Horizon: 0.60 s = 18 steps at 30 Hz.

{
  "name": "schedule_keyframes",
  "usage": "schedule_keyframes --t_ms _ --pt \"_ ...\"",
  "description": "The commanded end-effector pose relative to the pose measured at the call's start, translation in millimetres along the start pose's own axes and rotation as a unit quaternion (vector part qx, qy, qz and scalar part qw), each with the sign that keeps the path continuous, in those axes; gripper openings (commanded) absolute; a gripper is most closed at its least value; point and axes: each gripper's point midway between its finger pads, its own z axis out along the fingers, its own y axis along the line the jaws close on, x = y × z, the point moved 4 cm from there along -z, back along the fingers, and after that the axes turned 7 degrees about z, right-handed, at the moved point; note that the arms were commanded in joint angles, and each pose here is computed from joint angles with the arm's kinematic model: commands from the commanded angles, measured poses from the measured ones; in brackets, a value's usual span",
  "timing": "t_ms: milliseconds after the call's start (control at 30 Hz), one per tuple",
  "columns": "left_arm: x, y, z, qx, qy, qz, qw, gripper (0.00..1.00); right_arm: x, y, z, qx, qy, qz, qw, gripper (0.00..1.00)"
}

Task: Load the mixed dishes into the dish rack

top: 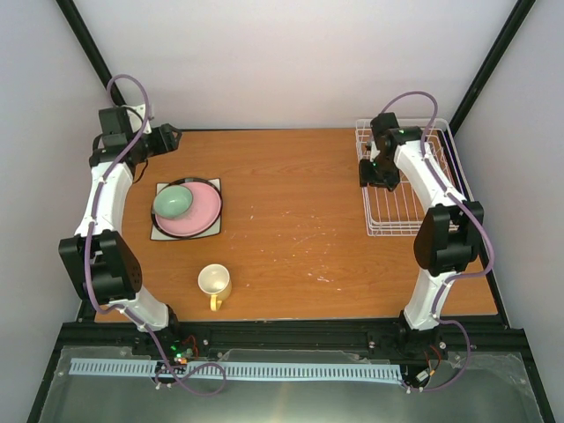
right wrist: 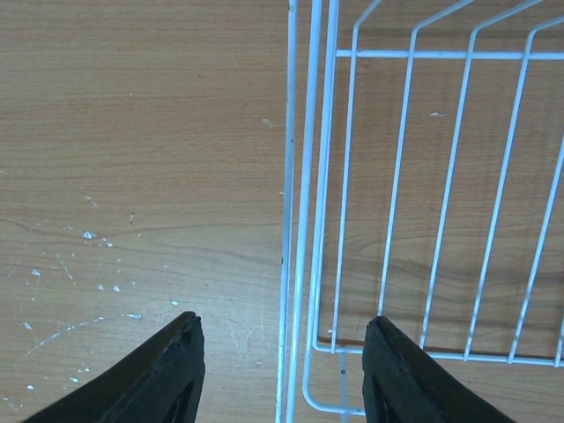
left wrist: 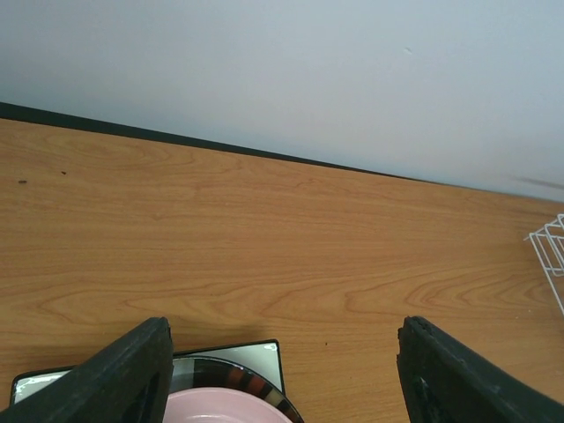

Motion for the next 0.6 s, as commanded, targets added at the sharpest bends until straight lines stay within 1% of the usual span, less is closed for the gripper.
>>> schedule_keyframes --t_ms 0,267,400,567 --pt "-1.9 -1.8 -8.7 0.003 -0.004 0.019 1.0 0.7 11.8 0.7 8.0 0.003 0.02 -0.004 1.0 0.49" --pt "1.6 -0.5 -12.7 -0.005 0.0 0.032 0.999 0.7 26.9 -10.8 32.4 0.038 0.037 -0.013 0.998 0.47" --pt "2.5 -0.1 -12.2 -0.006 0.0 0.032 0.999 0.7 22.9 -3.2 38.3 0.026 0.039 -0.018 0.999 0.39" --pt "2.2 -0.1 -11.2 -0.005 0.0 0.03 1.0 0.7 18.9 12.5 44.4 0.013 0.046 -0.039 0.998 0.21"
